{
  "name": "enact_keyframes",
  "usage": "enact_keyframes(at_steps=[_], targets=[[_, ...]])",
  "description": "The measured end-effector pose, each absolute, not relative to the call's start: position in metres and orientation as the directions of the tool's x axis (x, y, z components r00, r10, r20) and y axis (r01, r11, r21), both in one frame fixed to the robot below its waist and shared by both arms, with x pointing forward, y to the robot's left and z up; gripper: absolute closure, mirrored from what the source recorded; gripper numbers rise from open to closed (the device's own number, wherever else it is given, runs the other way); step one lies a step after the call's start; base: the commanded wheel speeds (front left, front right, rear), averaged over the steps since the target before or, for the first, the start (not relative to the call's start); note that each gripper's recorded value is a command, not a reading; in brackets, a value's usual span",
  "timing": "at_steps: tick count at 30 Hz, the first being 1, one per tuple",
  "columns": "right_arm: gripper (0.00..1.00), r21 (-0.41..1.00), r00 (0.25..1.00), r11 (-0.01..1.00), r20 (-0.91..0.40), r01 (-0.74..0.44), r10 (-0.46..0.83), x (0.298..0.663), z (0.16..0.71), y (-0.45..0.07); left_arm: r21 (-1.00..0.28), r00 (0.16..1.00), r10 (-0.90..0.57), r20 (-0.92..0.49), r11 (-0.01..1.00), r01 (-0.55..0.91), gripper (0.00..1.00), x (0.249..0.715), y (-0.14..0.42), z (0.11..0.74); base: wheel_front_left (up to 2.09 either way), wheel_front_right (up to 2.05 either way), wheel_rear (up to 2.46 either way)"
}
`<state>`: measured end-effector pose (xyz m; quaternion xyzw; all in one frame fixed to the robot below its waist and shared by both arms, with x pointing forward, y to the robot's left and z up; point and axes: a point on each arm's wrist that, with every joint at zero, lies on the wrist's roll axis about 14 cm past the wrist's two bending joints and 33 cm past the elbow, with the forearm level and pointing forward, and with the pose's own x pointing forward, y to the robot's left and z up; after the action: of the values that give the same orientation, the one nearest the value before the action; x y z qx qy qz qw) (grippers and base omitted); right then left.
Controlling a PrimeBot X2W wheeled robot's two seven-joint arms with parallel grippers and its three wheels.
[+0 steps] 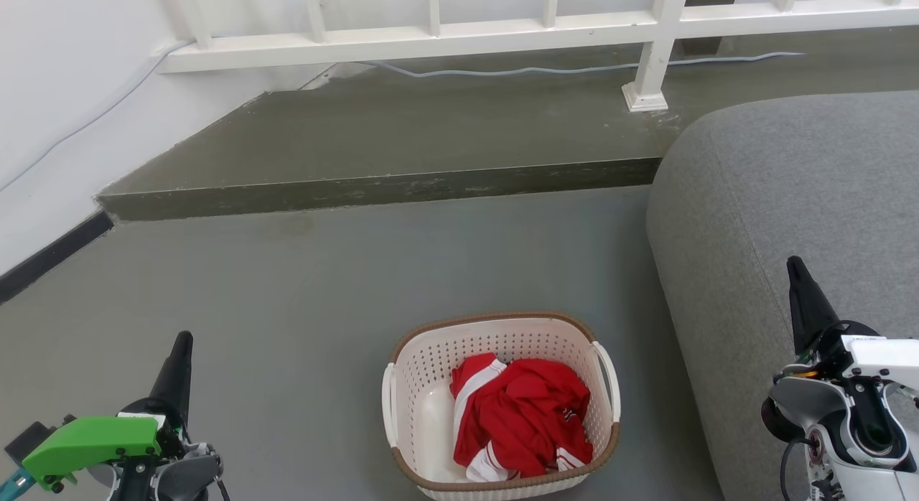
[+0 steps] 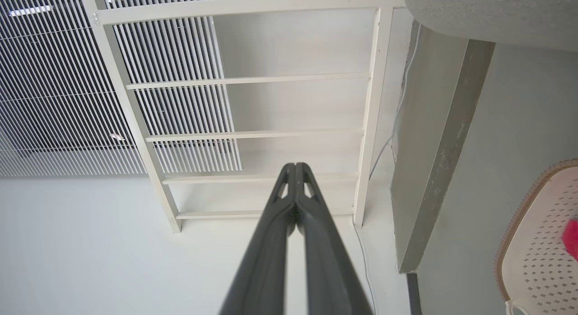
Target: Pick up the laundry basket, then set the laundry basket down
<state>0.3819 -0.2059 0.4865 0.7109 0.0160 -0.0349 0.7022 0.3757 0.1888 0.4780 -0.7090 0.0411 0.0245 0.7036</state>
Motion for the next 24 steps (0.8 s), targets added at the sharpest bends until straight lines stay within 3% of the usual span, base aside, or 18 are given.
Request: enact_keyframes(at_steps=[24], targets=[[1.0, 0.997, 0.997, -0.013, -0.072, 0.072, -0.026, 0.3819, 0.4865, -0.2059, -0.996, 0.995, -0.024, -0.093, -0.006, -0.093, 1.0, 0.3757, 0.1888, 0.478, 0.0, 0.0, 0.0]])
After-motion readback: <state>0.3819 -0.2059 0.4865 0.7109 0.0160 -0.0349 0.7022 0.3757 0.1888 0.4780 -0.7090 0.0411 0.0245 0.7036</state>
